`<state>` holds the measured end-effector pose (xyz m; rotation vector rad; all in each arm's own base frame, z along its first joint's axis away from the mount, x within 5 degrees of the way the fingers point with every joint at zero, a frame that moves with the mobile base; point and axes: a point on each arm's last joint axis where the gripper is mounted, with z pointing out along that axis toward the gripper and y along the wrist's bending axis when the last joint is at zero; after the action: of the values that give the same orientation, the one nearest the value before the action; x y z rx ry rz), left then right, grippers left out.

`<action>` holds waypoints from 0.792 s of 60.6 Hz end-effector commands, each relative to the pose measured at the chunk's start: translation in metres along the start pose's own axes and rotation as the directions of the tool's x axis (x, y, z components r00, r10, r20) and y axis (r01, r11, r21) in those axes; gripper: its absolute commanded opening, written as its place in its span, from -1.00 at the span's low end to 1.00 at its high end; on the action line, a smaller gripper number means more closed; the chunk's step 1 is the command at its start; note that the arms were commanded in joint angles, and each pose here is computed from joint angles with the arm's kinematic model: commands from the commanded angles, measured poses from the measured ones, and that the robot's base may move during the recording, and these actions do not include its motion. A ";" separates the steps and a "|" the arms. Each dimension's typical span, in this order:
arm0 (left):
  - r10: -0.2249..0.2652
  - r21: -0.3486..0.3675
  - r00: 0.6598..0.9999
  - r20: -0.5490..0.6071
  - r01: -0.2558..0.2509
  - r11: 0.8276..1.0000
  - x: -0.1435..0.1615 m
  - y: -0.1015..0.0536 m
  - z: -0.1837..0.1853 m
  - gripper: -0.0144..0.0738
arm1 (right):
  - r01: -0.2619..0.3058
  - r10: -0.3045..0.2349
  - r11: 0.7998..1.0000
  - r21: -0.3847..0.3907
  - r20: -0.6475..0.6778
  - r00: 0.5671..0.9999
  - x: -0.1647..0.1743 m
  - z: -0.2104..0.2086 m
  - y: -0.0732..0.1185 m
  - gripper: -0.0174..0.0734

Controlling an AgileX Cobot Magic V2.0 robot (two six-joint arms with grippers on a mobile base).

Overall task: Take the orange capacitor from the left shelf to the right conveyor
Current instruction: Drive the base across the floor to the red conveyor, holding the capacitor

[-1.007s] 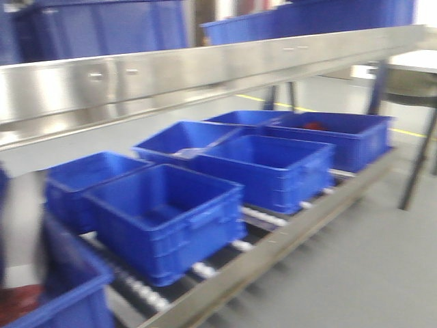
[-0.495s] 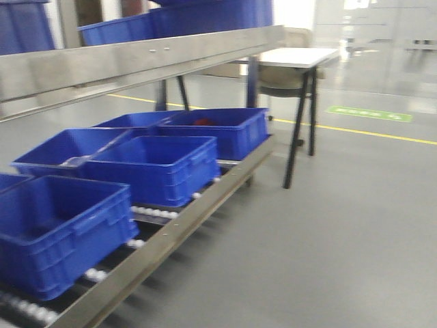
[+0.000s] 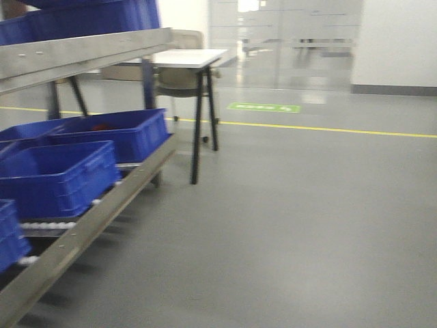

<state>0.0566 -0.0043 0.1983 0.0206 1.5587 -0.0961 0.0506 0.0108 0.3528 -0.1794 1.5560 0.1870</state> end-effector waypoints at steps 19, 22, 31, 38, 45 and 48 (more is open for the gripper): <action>-0.002 -0.001 0.995 0.104 0.002 1.000 -0.010 0.000 -0.002 -0.96 | 0.012 -0.012 1.000 -0.002 0.110 0.994 -0.016 -0.001 0.000 -0.30; -0.002 -0.001 0.995 0.104 0.002 1.000 -0.010 0.000 -0.002 -0.96 | 0.012 -0.012 1.000 -0.002 0.110 0.994 -0.016 -0.001 0.000 -0.30; -0.002 -0.001 0.995 0.104 0.002 1.000 -0.010 0.000 -0.002 -0.96 | 0.012 -0.012 1.000 -0.002 0.110 0.994 -0.016 -0.001 0.000 -0.30; -0.002 -0.001 0.995 0.104 0.002 1.000 -0.010 0.000 -0.002 -0.96 | 0.012 -0.012 1.000 -0.002 0.110 0.994 -0.016 -0.001 0.000 -0.30; -0.002 -0.001 0.995 0.104 0.002 1.000 -0.010 0.000 -0.002 -0.96 | 0.012 -0.012 1.000 -0.002 0.110 0.994 -0.016 -0.001 0.000 -0.30; -0.002 -0.001 0.995 0.104 0.002 1.000 -0.010 0.000 -0.002 -0.96 | 0.012 -0.012 1.000 -0.002 0.110 0.994 -0.016 -0.001 0.000 -0.30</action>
<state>0.0566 -0.0043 0.1983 0.0206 1.5587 -0.0961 0.0501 0.0107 0.3530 -0.1791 1.5537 0.1872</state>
